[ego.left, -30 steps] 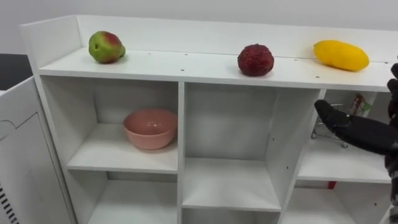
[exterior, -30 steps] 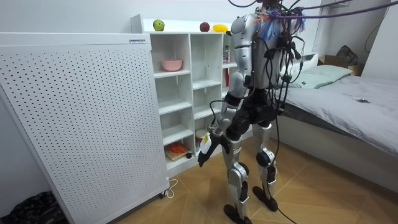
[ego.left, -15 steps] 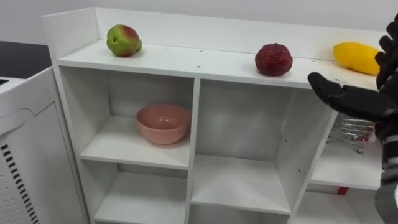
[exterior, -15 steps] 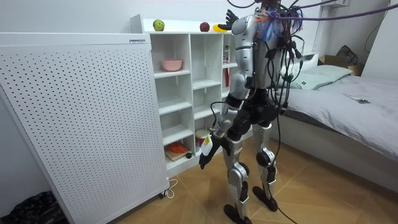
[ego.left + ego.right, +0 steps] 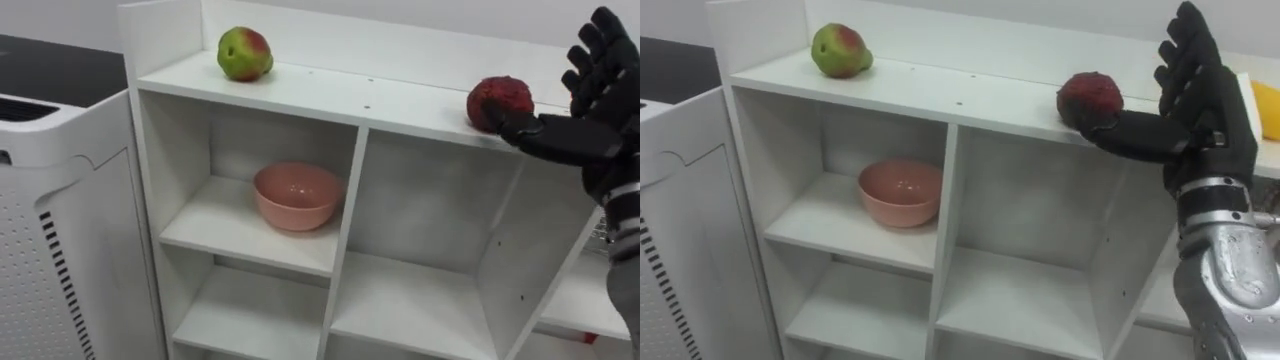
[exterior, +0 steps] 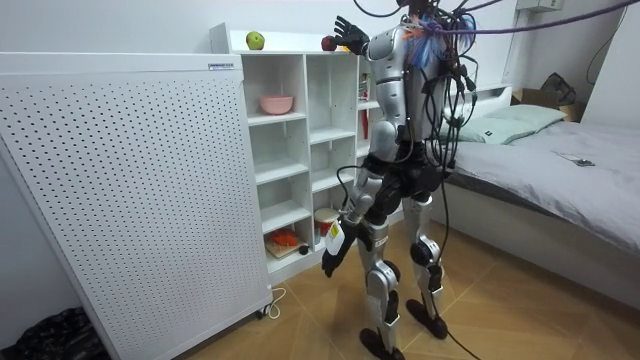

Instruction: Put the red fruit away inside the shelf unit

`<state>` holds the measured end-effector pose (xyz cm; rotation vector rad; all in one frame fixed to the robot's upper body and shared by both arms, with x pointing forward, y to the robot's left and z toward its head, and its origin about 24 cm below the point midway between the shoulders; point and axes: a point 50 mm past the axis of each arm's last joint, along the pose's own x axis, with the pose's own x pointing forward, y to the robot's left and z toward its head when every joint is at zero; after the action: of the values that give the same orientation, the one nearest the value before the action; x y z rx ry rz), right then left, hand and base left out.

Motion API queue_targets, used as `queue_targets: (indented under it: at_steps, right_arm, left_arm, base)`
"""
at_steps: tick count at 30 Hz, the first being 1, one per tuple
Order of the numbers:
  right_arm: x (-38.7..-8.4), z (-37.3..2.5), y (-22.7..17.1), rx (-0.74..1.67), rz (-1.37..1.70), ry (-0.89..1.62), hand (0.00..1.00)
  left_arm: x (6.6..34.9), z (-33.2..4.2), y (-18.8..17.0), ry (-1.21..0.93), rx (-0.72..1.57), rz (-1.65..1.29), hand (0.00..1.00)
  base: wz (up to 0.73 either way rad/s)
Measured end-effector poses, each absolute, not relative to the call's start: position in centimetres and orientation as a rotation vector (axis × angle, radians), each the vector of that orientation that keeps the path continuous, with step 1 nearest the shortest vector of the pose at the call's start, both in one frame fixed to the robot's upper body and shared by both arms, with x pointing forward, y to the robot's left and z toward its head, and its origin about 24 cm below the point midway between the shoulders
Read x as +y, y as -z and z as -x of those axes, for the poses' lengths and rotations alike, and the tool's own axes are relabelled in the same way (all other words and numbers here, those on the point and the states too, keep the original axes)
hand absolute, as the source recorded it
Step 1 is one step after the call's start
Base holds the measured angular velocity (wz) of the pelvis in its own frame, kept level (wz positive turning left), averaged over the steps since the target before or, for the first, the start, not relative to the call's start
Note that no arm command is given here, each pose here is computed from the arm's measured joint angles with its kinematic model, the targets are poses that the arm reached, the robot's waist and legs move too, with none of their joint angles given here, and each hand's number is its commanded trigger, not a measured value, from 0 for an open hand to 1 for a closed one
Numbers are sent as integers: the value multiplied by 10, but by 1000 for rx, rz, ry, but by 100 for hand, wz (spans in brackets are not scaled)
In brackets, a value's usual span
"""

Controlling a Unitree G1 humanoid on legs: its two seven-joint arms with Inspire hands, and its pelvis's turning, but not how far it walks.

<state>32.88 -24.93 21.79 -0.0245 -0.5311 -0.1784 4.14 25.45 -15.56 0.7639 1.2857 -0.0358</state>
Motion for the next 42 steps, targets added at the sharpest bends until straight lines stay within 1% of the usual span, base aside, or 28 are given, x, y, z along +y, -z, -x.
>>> queue_targets:
  at_steps: [2, 8, 11, 13, 15, 17, 20, 25, 34, 35, 36, 37, 39, 42]
  right_arm:
    - [-252, -334, -226, -526, 61, 179, 0]
    - [-260, -347, -233, -466, 107, 200, 0]
    - [-257, -353, -227, -427, 134, 175, 0]
    - [-252, -356, -234, -438, 140, 147, 0]
    - [-249, -359, -236, -427, 158, 125, 0]
    - [-255, -361, -233, -397, 192, 136, 0]
    - [-255, -361, -232, -388, 205, 103, 0]
    - [-253, -362, -228, -357, 219, 50, 0]
    - [-258, -364, -220, -312, 202, -8, 0]
    - [-258, -365, -219, -307, 203, -13, 5]
    - [-258, -365, -219, -308, 204, -15, 46]
    - [-258, -364, -220, -314, 209, -17, 69]
    - [-257, -364, -220, -318, 216, -26, 100]
    - [-257, -363, -219, -319, 227, -39, 100]
  left_arm:
    - [258, -41, 155, 32, 1292, -773, 0]
    - [262, -44, 152, 22, 1295, -807, 0]
    - [268, -43, 150, 15, 1299, -823, 0]
    - [277, -44, 147, -7, 1302, -837, 0]
    - [277, -43, 147, 2, 1317, -828, 0]
    - [273, -51, 148, 28, 1300, -832, 0]
    - [274, -58, 146, 28, 1287, -846, 0]
    - [275, -49, 148, 38, 1335, -837, 0]
    - [276, -53, 148, 30, 1327, -831, 0]
    - [276, -54, 148, 29, 1326, -832, 0]
    - [277, -54, 147, 29, 1325, -833, 0]
    - [278, -54, 147, 27, 1324, -835, 0]
    - [279, -54, 146, 25, 1327, -838, 0]
    - [281, -55, 146, 26, 1330, -839, 0]
  base:
    - [4]
    - [5]
    - [-11]
    - [-27]
    - [21]
    - [40]
    - [-13]
    - [-2]
    - [-1]
    - [0]
    - [-6]
    - [-7]
    - [-6]
    - [1]
